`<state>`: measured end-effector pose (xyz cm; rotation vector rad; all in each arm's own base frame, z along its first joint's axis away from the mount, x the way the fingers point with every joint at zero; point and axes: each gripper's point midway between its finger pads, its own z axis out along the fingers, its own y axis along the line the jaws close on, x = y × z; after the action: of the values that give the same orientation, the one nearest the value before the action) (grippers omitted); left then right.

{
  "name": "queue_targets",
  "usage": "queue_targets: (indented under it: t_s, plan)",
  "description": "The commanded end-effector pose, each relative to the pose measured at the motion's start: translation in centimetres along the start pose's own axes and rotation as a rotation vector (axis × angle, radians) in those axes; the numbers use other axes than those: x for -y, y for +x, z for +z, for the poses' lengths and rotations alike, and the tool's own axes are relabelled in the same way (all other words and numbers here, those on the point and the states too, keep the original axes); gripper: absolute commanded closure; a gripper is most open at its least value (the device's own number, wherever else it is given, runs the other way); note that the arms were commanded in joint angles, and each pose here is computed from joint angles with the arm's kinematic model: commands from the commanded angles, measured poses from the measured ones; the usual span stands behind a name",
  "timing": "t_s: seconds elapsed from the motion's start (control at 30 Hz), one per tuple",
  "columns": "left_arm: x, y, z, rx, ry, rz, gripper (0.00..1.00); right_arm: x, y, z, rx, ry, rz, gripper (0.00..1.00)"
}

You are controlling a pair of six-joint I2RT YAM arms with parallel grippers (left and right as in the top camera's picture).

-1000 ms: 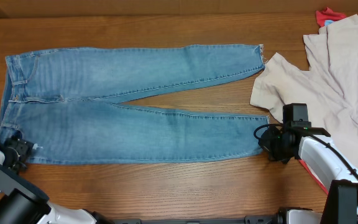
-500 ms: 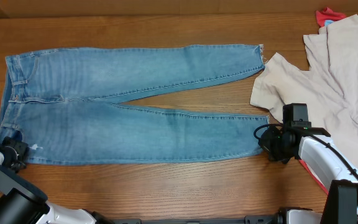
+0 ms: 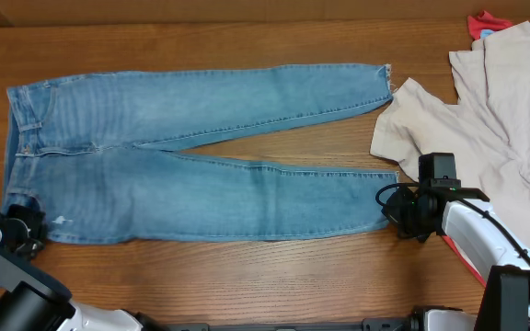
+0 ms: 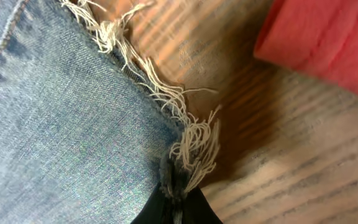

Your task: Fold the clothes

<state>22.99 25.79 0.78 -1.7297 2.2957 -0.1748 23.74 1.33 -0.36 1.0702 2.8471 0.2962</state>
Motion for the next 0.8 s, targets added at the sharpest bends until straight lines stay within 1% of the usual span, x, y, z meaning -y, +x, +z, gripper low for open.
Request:
queue_targets:
  t_s: [0.0, 0.2, 0.27, 0.33, 0.43, 0.63, 0.77]
  plan:
    - [2.3, 0.9, -3.0, 0.005, 0.114, -0.017, 0.96, 1.0, 0.7, 0.2, -0.032, 0.05, 0.001, 0.96]
    - [2.9, 0.8, -9.1, 0.121, 0.155, -0.026, 0.96, -0.7, -1.1, -3.0, 0.019, 0.034, -0.007, 0.96]
    - [2.7, 0.6, -11.1, 0.176, 0.169, -0.032, 0.96, -1.1, -1.9, -4.4, 0.048, 0.04, -0.039, 0.96]
    - [2.4, 0.5, -12.8, 0.22, 0.176, -0.048, 0.96, -1.4, -2.7, -5.9, 0.077, 0.054, -0.054, 0.96]
    - [1.7, 0.9, -14.4, 0.247, 0.176, -0.076, 0.96, -1.9, -3.7, -8.4, 0.116, 0.07, -0.057, 0.96]
    - [-1.6, 2.3, -16.2, 0.247, 0.048, -0.145, 0.96, -2.7, -5.4, -13.5, 0.175, 0.072, -0.048, 0.96]
    - [-3.4, 3.2, -16.9, 0.241, -0.058, -0.177, 0.96, -3.1, -5.7, -16.0, 0.185, 0.072, -0.097, 0.95]
